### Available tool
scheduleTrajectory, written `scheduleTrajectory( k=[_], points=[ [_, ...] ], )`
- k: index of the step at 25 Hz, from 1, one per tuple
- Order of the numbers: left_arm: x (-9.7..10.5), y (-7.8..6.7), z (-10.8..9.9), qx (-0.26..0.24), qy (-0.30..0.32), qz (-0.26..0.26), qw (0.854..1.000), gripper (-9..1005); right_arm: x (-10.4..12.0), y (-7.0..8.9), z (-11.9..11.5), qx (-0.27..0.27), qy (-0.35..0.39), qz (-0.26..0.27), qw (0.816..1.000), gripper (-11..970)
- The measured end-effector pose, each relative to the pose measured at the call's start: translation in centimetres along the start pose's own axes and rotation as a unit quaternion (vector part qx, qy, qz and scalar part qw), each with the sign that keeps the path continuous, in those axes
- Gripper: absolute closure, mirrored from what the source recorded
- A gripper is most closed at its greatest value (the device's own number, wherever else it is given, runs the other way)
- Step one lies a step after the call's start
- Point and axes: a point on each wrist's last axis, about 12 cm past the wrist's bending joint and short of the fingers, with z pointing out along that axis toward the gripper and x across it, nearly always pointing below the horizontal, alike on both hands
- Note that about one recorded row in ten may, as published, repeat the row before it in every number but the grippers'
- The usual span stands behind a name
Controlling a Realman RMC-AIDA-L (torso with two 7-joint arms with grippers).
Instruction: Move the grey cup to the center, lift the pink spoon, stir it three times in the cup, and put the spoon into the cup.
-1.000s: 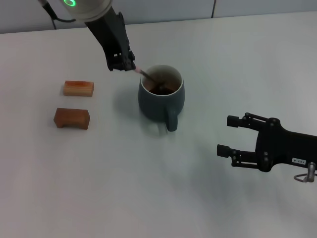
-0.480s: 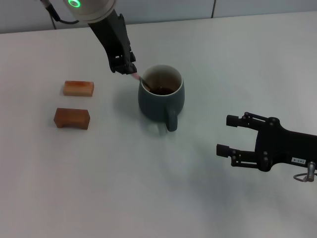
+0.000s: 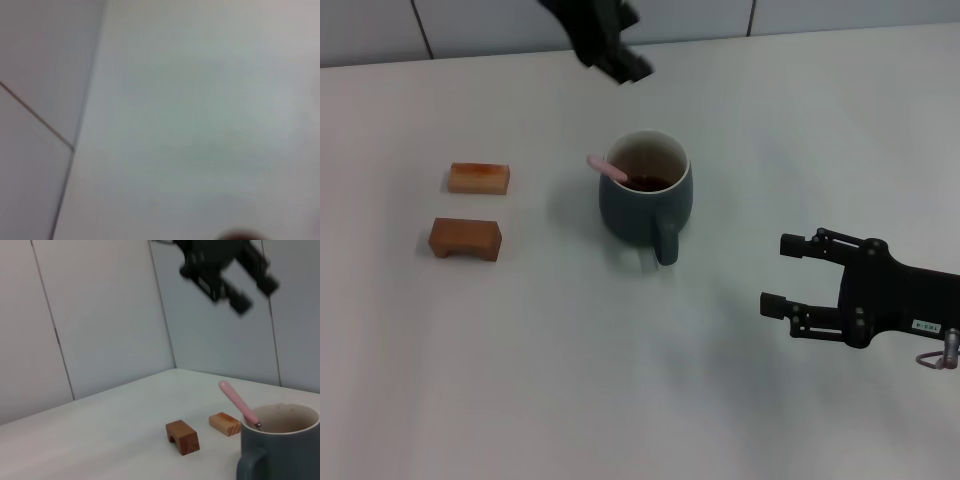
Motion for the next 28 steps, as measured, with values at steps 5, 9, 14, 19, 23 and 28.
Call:
scheduleTrajectory(
  k=[5, 9, 14, 19, 23, 28],
  points=[
    [1.8, -0.1, -2.6, 0.034, -0.114, -0.004, 0.993, 447, -0.1, 0.0, -0.1, 0.0, -0.001, -0.002, 1.0, 132],
    [5.7, -0.5, -4.5, 0.046, -0.194, -0.028, 0.98, 417, -0.2, -0.1, -0.3, 0.003, -0.002, -0.001, 1.0, 132],
    [10.9, -1.7, -5.5, 0.025, -0.245, -0.057, 0.967, 373, -0.4, -0.2, -0.9, 0.009, 0.001, -0.007, 1.0, 132],
    [14.2, -3.2, -5.3, 0.014, -0.254, -0.078, 0.964, 326, -0.8, -0.2, -1.6, 0.012, 0.002, -0.013, 1.0, 132],
    [18.9, -5.5, -2.6, 0.019, -0.261, -0.119, 0.958, 273, -1.1, 0.0, -2.5, 0.015, 0.001, -0.017, 1.0, 133],
    [21.9, -7.1, -0.3, 0.018, -0.271, -0.143, 0.952, 203, -1.8, 0.1, -4.0, 0.022, -0.013, -0.016, 1.0, 133]
  ],
)
